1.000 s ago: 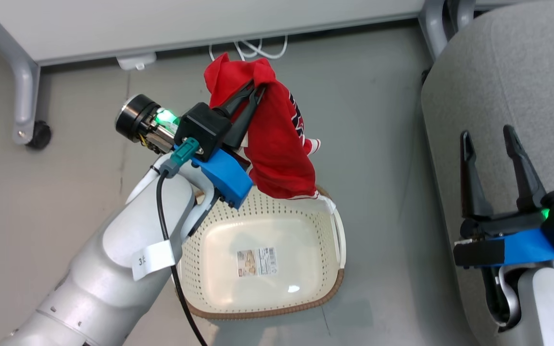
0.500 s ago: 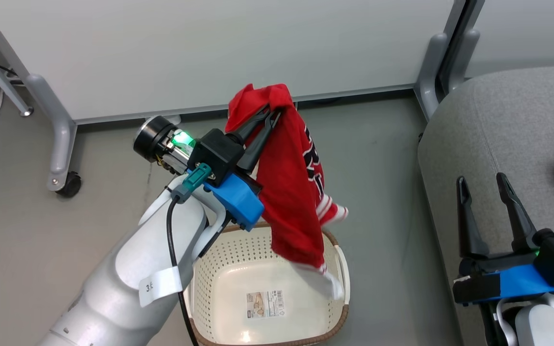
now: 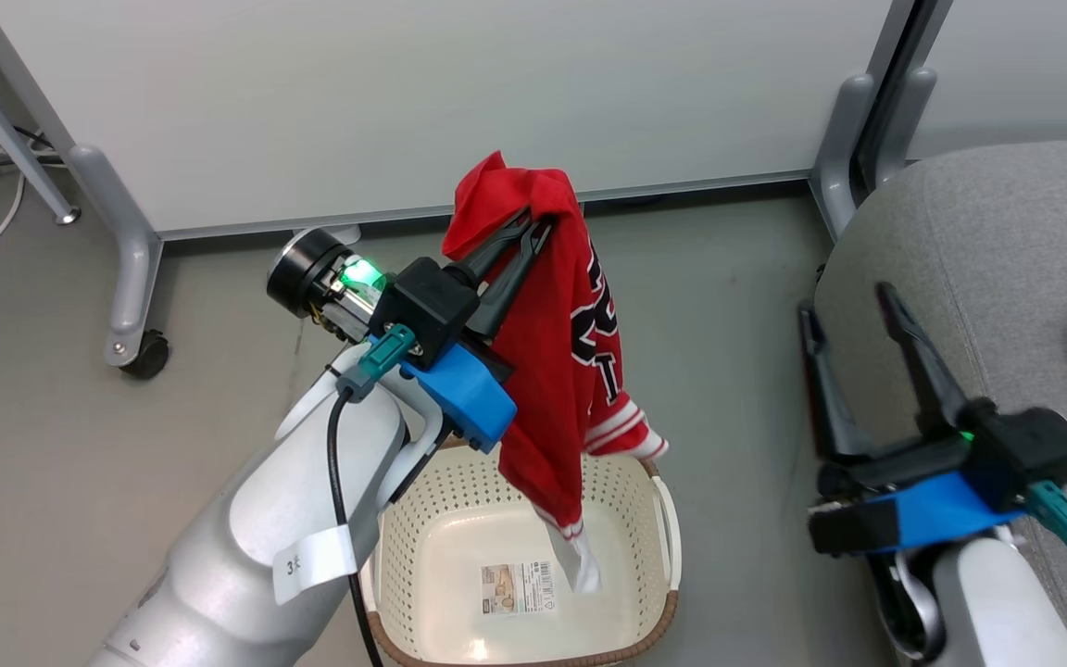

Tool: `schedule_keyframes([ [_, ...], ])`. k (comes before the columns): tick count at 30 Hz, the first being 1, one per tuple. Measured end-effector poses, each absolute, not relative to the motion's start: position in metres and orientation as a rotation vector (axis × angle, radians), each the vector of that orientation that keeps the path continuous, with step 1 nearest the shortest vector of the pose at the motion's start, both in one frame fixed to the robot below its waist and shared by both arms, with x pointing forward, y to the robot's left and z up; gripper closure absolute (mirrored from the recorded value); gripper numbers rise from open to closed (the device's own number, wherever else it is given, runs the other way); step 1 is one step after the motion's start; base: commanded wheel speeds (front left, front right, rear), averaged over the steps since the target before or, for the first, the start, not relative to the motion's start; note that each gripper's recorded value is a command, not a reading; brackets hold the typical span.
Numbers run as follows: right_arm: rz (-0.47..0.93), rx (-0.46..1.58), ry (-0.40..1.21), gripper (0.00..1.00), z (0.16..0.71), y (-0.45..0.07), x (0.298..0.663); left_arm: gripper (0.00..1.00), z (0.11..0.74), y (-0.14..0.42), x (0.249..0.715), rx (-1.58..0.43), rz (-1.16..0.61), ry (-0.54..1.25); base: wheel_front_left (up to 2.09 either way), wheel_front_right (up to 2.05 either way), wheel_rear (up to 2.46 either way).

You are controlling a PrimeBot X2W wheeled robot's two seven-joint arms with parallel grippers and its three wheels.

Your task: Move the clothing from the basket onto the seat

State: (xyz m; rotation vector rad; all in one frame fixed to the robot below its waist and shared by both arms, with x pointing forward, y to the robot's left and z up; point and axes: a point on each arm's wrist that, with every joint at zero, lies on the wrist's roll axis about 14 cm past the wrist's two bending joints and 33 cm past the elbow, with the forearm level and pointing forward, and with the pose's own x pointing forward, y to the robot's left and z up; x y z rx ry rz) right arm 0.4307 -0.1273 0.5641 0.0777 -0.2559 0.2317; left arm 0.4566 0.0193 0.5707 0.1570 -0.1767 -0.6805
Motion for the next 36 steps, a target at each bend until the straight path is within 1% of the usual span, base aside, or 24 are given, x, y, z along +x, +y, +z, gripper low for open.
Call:
schedule_keyframes([
  [6,0.377,0.073,-0.3,0.0,0.582,-0.08,0.443,1.0,0.566,0.018,0.46,0.154,-0.685,-0.17,0.0,0.0,0.0],
  [13,0.51,0.05,-0.302,0.0,0.584,-0.035,0.456,1.0,0.564,0.016,0.467,0.154,-0.686,-0.171,0.0,0.0,0.0],
  [22,0.612,0.01,-0.2,0.0,0.55,0.003,0.473,1.0,0.562,0.012,0.471,0.148,-0.696,-0.172,0.0,0.0,0.0],
  [30,0.652,-0.02,-0.077,0.0,0.511,0.019,0.479,1.0,0.565,0.011,0.471,0.147,-0.694,-0.183,0.0,0.0,0.0],
  [31,0.651,-0.023,-0.06,0.08,0.506,0.019,0.479,1.0,0.566,0.011,0.47,0.146,-0.694,-0.184,0.0,0.0,0.0],
  [32,0.649,-0.025,-0.046,0.7,0.502,0.018,0.48,1.0,0.566,0.012,0.47,0.146,-0.694,-0.185,0.0,0.0,0.0],
  [33,0.647,-0.025,-0.038,1.0,0.499,0.018,0.48,1.0,0.567,0.011,0.47,0.146,-0.694,-0.188,0.0,0.0,0.0],
  [36,0.649,-0.017,-0.037,1.0,0.501,0.019,0.482,1.0,0.568,0.011,0.47,0.146,-0.694,-0.192,0.0,0.0,0.0],
])
